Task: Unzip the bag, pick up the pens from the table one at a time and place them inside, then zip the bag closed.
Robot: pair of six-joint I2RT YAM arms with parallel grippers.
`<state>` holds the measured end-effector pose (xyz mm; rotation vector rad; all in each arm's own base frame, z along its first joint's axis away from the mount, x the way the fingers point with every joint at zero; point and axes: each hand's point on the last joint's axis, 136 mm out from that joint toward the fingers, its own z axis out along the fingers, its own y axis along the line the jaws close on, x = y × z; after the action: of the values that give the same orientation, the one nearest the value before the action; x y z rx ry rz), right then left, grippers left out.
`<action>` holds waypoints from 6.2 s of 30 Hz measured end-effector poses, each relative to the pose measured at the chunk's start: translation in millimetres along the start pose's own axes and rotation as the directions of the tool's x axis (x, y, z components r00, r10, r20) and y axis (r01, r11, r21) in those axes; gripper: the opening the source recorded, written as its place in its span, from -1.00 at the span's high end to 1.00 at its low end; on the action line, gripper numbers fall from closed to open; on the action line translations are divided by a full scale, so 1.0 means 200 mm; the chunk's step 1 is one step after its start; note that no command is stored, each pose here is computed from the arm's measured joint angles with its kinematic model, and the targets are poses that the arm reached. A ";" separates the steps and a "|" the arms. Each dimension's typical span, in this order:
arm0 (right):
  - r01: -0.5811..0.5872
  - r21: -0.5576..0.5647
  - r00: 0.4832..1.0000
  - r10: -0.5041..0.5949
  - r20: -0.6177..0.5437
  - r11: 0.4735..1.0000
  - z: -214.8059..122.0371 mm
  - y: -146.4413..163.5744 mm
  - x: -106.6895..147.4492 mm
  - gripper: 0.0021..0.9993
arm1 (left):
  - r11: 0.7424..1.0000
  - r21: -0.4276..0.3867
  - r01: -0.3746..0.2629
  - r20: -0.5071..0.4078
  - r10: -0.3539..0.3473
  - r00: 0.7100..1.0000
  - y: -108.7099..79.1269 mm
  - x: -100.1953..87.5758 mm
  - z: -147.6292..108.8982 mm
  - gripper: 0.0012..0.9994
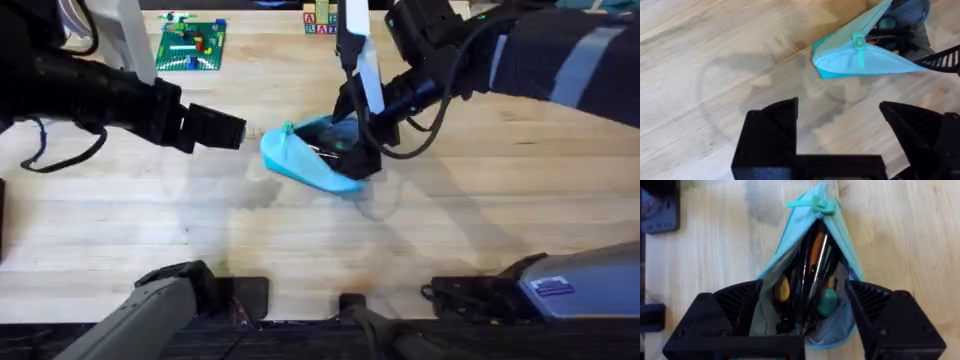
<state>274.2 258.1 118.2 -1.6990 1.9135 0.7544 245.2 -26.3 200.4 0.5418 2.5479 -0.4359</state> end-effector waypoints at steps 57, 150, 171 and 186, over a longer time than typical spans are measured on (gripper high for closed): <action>-0.567 0.620 0.810 0.502 0.302 0.542 -0.84 -0.08 -0.04 -1.00 | 0.990 -0.017 -0.138 0.113 0.139 0.984 0.02 -0.13 -0.01 -0.99; -0.673 0.581 0.671 0.708 0.218 0.459 -0.76 0.12 -0.02 -1.00 | 0.736 0.186 -0.651 0.397 0.549 0.735 0.34 0.10 0.24 -0.99; -0.676 0.549 0.655 0.742 0.143 0.491 -0.48 0.03 -0.37 -1.00 | 0.704 0.165 -0.690 0.407 0.589 0.698 0.34 0.10 0.25 -0.99; -0.801 0.482 0.515 0.820 0.249 0.356 -0.31 0.07 -0.47 -1.00 | 0.704 0.165 -0.691 0.407 0.589 0.698 0.34 0.10 0.25 -0.99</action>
<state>272.7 287.0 228.7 -0.2906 2.6560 0.3709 280.4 19.4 135.5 1.3172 1.8017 -0.5937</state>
